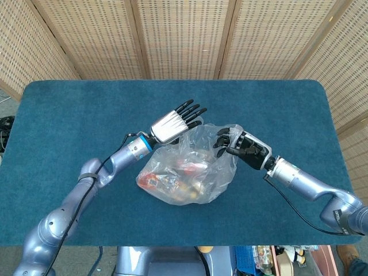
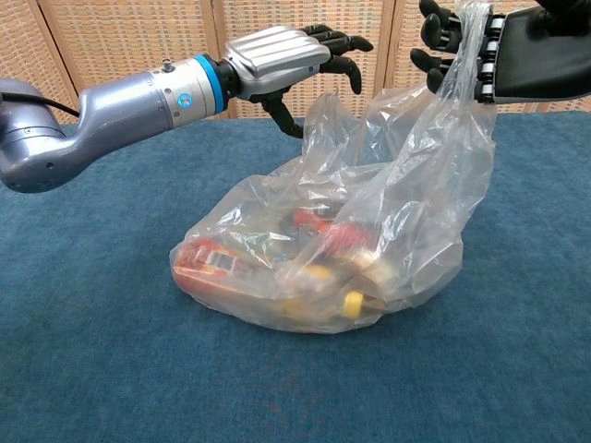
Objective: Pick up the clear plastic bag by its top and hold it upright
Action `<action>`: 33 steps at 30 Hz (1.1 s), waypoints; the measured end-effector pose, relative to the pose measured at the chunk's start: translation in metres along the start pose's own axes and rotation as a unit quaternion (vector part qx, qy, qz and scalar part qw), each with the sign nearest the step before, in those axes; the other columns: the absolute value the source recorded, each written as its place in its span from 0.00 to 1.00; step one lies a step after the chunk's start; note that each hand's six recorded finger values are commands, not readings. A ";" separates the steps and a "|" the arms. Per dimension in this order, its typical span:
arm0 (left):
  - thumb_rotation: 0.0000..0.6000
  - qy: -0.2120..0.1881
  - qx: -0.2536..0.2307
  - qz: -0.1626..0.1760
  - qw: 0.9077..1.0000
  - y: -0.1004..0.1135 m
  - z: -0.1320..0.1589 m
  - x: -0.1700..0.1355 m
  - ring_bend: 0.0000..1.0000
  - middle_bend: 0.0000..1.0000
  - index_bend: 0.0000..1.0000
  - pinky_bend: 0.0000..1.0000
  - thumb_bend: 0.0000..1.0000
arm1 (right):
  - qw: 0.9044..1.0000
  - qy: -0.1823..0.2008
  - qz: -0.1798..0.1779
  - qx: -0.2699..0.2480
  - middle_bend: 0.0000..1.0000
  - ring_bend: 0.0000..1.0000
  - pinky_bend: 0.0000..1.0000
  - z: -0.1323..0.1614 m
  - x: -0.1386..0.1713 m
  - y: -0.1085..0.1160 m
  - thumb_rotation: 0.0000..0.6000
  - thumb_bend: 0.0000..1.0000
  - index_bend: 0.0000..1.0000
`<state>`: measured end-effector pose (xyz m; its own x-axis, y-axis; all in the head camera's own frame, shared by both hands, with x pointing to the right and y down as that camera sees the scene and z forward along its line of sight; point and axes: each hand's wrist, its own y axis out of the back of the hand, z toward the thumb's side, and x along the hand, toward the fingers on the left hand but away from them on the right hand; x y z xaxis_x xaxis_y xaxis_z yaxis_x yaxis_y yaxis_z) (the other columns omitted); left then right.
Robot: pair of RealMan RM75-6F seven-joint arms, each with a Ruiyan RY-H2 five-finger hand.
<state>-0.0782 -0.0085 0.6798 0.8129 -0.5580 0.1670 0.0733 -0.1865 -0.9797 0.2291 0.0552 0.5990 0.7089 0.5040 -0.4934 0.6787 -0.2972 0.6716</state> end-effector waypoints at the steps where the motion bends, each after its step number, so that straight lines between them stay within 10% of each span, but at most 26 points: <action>1: 1.00 0.002 -0.002 0.000 1.000 0.000 0.001 0.002 0.00 0.00 0.39 0.00 0.41 | 1.000 0.000 0.001 0.000 0.51 0.38 0.44 0.000 0.000 0.000 1.00 0.19 0.39; 17: 1.00 0.079 -0.051 0.057 0.994 0.010 0.003 0.018 0.00 0.00 0.48 0.03 0.45 | 1.000 0.001 0.004 0.005 0.51 0.39 0.44 0.000 0.004 -0.001 1.00 0.19 0.39; 33: 1.00 0.128 -0.174 0.166 0.962 0.044 -0.011 0.016 0.00 0.00 0.42 0.06 0.44 | 1.000 0.005 0.006 0.010 0.51 0.39 0.44 0.001 0.007 -0.005 1.00 0.19 0.39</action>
<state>-0.0685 -0.0341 0.6403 0.5856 -0.8063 -0.0838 -0.4011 -0.1983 -0.8943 0.2310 0.0596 0.5919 0.7155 0.5080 -0.4795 0.6734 -0.3192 0.6668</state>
